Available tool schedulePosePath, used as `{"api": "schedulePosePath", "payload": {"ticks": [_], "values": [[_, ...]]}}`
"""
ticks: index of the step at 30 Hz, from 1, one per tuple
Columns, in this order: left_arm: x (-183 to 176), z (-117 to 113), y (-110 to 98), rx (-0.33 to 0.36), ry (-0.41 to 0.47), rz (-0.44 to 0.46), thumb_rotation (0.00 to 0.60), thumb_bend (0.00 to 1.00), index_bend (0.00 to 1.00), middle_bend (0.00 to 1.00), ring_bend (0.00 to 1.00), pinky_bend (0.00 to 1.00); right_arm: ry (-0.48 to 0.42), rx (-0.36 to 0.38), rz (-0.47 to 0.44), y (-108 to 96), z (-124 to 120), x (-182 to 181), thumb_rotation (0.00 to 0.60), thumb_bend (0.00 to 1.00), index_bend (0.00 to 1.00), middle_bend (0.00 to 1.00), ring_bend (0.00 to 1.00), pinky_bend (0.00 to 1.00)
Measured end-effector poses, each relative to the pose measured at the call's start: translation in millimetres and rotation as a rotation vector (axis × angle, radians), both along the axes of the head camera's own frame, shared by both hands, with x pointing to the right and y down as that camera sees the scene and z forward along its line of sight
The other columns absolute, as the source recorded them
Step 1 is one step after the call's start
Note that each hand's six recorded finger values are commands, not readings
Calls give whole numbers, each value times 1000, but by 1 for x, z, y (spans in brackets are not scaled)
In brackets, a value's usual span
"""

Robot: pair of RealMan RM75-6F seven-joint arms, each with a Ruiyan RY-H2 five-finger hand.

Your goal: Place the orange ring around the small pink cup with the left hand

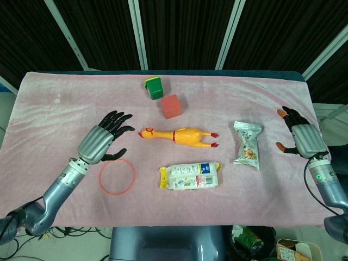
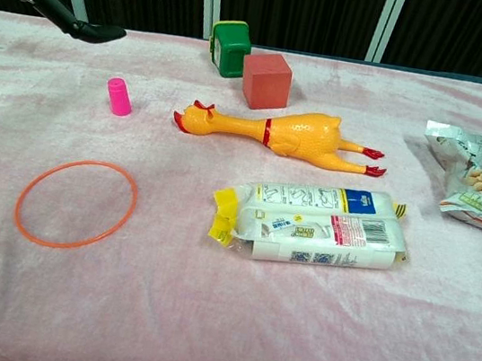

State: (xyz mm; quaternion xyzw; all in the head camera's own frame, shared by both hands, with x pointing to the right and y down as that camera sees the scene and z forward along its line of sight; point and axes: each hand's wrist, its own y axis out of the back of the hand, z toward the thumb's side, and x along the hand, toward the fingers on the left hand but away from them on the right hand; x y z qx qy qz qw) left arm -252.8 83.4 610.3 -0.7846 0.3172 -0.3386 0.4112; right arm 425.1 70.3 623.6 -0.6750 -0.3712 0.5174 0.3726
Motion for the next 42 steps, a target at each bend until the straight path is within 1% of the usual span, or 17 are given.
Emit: {"api": "schedulePosePath", "payload": {"ticks": [4,6,11,14,18,23,27,30,33,36,39,42], "values": [[4,4,3,-16,4,6,600,314,249,75,0,0,-24,-17,-39,1,2,-15,600,197,0,0,0,183],[6,5,3,-13,2,12,600,314,249,79,0,0,-35,-21,-57,1,2,-23,600,197,0,0,0,183],[7,3,6,-8,17,8,600,314,249,82,0,0,-40,-12,-104,-2,0,-41,600,197,0,0,0,183],[4,4,7,0,0,10,600,313,248,82,0,0,-40,-16,-108,-4,0,-47,600,197,0,0,0,183],[-3,7,4,-1,-11,-6,600,313,248,81,0,0,-83,-43,-100,0,3,-58,600,197,0,0,0,183],[-11,8,5,3,-12,-17,600,313,248,82,0,0,-124,-46,-133,7,1,-78,600,197,0,0,0,183],[-19,6,4,20,-33,-21,600,314,251,82,0,0,-131,-47,-145,8,-1,-85,600,197,0,0,0,183],[-28,2,2,36,-55,-29,600,314,255,80,0,0,-113,-51,-149,9,-1,-83,600,197,0,0,0,183],[-39,-4,-1,62,-78,-42,600,314,254,77,0,0,-92,-49,-130,11,-2,-75,600,197,0,0,0,183],[-51,-12,-1,105,-122,-47,600,314,255,69,0,0,-70,-36,-97,14,-5,-62,600,197,0,0,0,183],[-71,-22,5,154,-193,-65,600,314,246,67,0,0,-32,-8,-65,20,-11,-47,600,198,0,0,0,183],[-97,-32,20,158,-292,-97,600,314,249,69,0,0,0,31,-26,39,-22,-36,600,197,0,0,0,183]]}}
